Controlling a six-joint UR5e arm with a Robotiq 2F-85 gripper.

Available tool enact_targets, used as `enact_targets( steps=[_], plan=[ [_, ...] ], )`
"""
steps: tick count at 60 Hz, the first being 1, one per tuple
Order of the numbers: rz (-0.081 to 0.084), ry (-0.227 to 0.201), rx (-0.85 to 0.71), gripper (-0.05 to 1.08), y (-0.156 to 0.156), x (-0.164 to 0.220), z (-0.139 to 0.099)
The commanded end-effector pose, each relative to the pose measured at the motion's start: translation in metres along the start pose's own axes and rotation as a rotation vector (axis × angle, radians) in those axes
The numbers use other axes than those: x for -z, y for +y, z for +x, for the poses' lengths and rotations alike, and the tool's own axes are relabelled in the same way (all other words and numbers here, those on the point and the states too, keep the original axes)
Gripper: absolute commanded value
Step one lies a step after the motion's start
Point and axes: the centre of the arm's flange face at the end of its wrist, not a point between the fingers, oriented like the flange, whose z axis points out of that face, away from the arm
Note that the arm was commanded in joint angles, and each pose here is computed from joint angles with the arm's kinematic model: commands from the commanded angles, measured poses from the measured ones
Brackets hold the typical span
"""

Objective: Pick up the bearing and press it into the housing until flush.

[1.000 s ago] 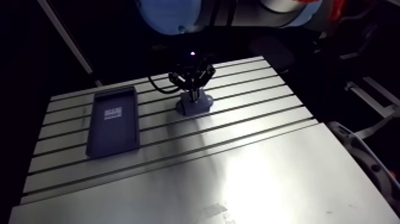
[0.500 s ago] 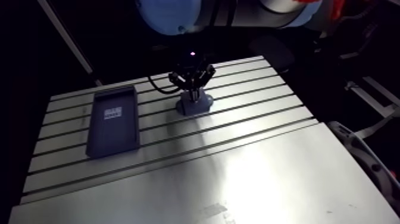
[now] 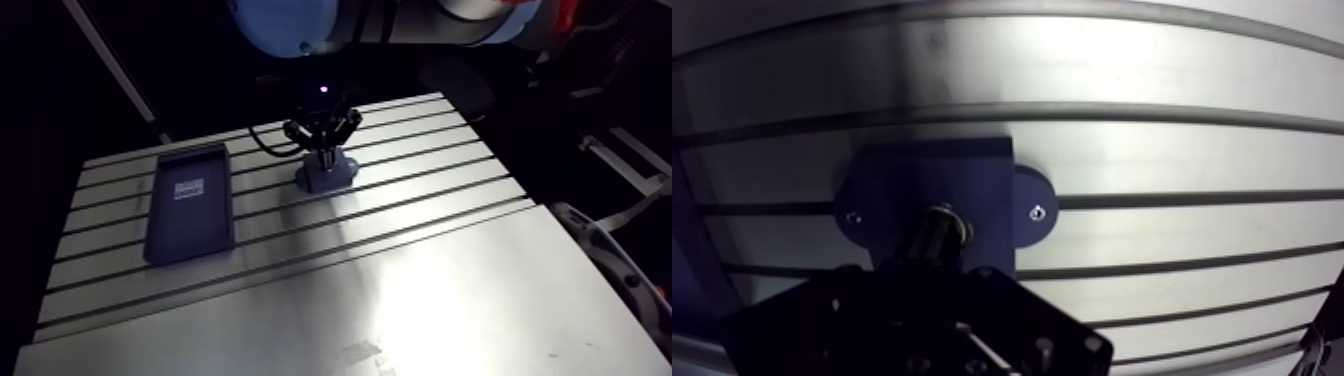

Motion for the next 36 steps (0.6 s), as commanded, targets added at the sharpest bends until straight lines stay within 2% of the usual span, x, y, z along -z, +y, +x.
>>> enact_targets(
  steps=[1,26,31,32,33,34,35,36],
  plan=[
    [-0.002,0.008,0.003,1.05,0.0,0.008,-0.001],
    [-0.007,0.019,0.005,1.04,-0.002,0.032,-0.006],
    [-0.008,0.016,0.005,0.98,-0.002,0.033,-0.005],
    [-0.009,0.009,0.006,0.78,-0.002,0.034,-0.005],
    [-0.009,0.009,0.006,0.78,-0.002,0.034,-0.005],
    [-0.008,0.003,0.006,0.49,-0.001,0.034,-0.006],
    [-0.008,0.003,0.006,0.49,-0.001,0.034,-0.006],
    [-0.009,-0.002,0.008,0.21,-0.002,0.035,-0.005]
  ],
)
